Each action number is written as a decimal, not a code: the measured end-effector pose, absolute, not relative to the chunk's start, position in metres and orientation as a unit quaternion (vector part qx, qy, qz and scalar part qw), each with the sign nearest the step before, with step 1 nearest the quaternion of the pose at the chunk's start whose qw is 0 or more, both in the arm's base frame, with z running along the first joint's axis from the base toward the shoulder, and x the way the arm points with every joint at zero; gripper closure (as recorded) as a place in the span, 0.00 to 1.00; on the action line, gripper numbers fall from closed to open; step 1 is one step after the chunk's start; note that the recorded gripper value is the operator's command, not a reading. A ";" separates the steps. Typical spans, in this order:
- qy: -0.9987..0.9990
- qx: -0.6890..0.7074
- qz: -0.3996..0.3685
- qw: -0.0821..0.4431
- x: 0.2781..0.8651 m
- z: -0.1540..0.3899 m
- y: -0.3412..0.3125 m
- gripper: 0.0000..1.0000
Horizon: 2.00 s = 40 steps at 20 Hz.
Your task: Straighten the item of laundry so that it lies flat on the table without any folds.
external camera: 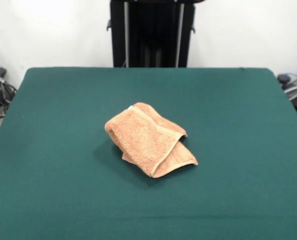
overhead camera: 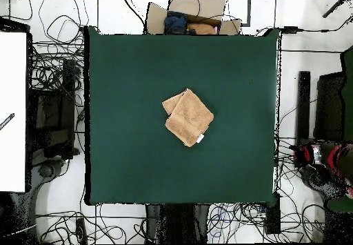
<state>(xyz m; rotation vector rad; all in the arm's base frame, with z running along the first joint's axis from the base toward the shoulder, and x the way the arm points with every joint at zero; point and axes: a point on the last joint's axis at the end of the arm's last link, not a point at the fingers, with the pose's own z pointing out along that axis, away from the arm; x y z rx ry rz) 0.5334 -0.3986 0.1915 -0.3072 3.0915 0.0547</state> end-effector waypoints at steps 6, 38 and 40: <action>0.995 -0.100 0.018 0.017 0.534 0.192 -0.397 0.00; 0.986 -0.165 0.029 0.004 0.535 0.203 -0.275 0.00; 0.984 -0.175 0.028 0.004 0.536 0.205 -0.258 0.00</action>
